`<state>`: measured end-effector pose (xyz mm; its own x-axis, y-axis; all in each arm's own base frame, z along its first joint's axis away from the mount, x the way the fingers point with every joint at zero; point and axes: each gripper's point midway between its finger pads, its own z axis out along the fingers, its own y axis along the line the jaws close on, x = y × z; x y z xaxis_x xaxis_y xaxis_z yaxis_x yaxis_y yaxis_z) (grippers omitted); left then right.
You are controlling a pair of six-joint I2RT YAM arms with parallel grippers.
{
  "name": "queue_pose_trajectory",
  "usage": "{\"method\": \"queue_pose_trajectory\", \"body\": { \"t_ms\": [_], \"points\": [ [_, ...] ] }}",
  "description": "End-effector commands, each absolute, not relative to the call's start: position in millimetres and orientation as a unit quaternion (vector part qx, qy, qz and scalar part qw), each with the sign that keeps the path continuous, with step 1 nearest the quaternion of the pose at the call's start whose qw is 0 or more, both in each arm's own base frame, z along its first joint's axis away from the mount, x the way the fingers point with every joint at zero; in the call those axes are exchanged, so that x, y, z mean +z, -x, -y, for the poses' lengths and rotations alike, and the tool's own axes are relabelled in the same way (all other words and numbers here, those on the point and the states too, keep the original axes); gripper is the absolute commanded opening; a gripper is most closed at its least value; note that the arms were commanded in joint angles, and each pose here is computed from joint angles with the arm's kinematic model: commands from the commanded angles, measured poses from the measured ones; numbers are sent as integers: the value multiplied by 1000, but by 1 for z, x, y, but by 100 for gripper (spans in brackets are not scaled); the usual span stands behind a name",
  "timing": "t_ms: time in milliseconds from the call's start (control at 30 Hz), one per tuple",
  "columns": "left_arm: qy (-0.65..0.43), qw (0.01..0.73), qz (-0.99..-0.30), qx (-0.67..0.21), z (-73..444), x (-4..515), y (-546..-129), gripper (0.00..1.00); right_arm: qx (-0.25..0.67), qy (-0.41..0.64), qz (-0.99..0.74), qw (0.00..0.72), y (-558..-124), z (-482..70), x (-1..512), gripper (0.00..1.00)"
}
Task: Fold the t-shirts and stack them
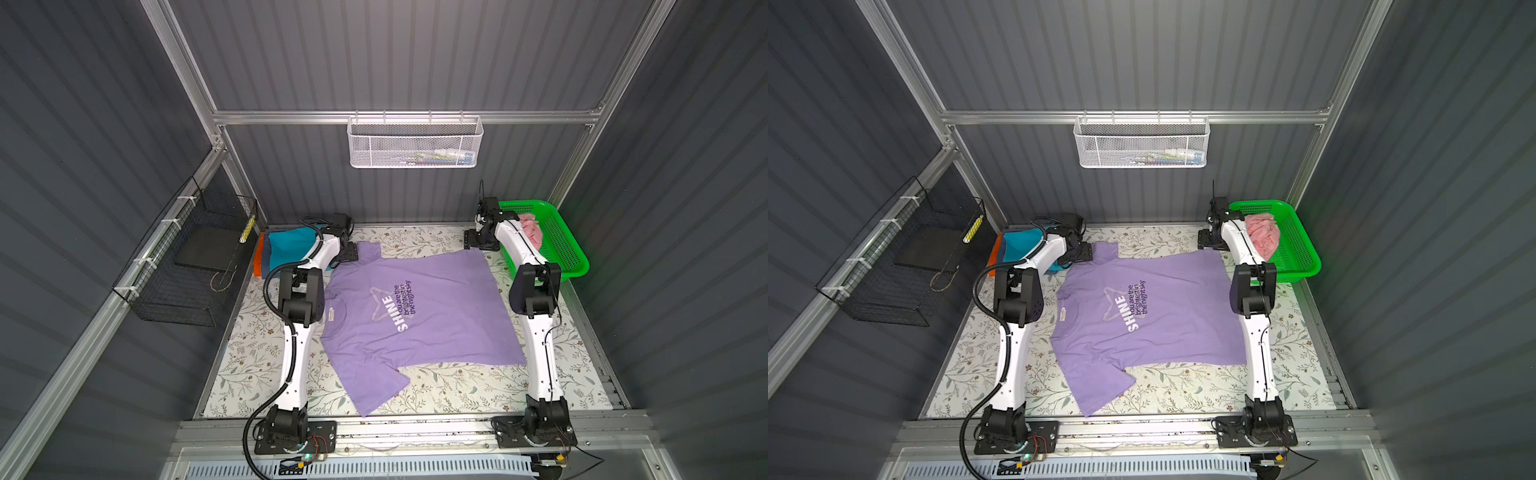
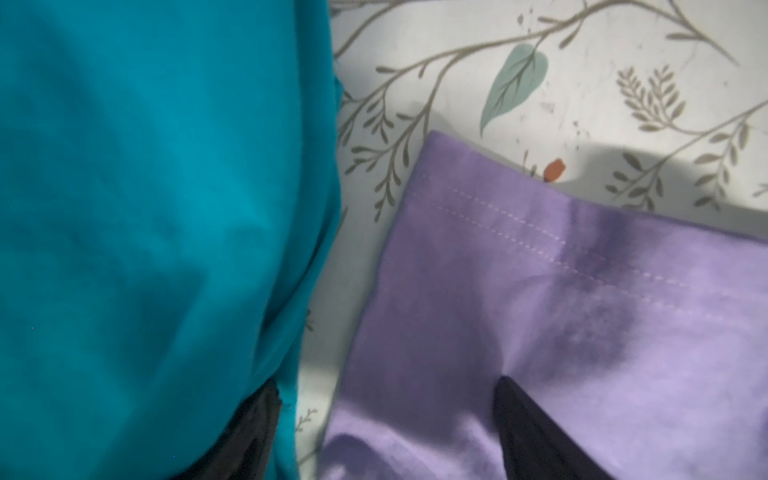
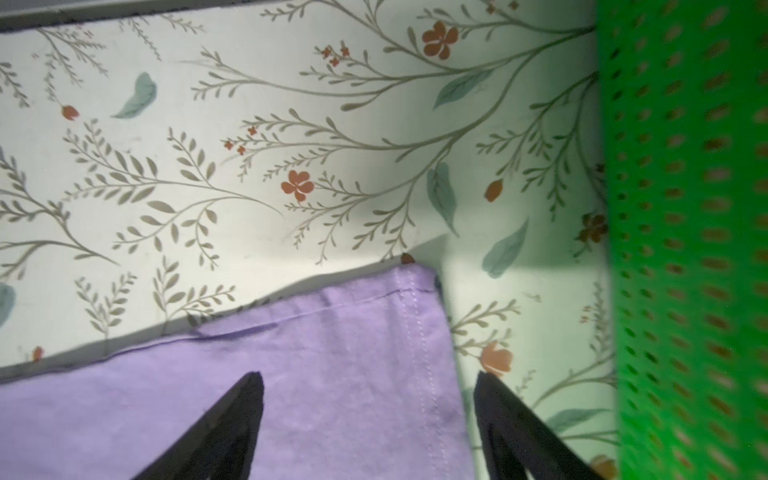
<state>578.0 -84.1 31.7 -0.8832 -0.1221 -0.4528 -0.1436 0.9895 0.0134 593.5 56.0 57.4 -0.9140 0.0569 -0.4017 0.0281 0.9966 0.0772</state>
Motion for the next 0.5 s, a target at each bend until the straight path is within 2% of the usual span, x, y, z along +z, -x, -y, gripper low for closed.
{"method": "queue_pose_trajectory", "body": {
  "t_ms": [0, 100, 167, 267, 333, 400, 467],
  "points": [
    [72, 191, -979, 24, 77, 19, -557, 87, 67, -32, -988, 134, -570, -56, 30, 85],
    [72, 187, -980, 13, 80, 16, -555, 87, 73, -37, -988, 127, -568, -56, 26, 85],
    [74, 183, -980, 0, 84, 11, -553, 83, 76, -37, -989, 125, -567, -57, 25, 84],
    [76, 179, -981, -17, 90, 5, -552, 66, 86, -36, -988, 124, -567, -61, 26, 77],
    [78, 178, -981, -24, 93, 3, -552, 57, 87, -37, -987, 127, -568, -61, 28, 68],
    [78, 176, -981, -29, 94, 2, -553, 43, 82, -37, -987, 135, -571, -59, 31, 60],
    [77, 175, -981, -33, 96, 2, -554, 31, 74, -39, -986, 147, -575, -55, 34, 58]
  ]
}}
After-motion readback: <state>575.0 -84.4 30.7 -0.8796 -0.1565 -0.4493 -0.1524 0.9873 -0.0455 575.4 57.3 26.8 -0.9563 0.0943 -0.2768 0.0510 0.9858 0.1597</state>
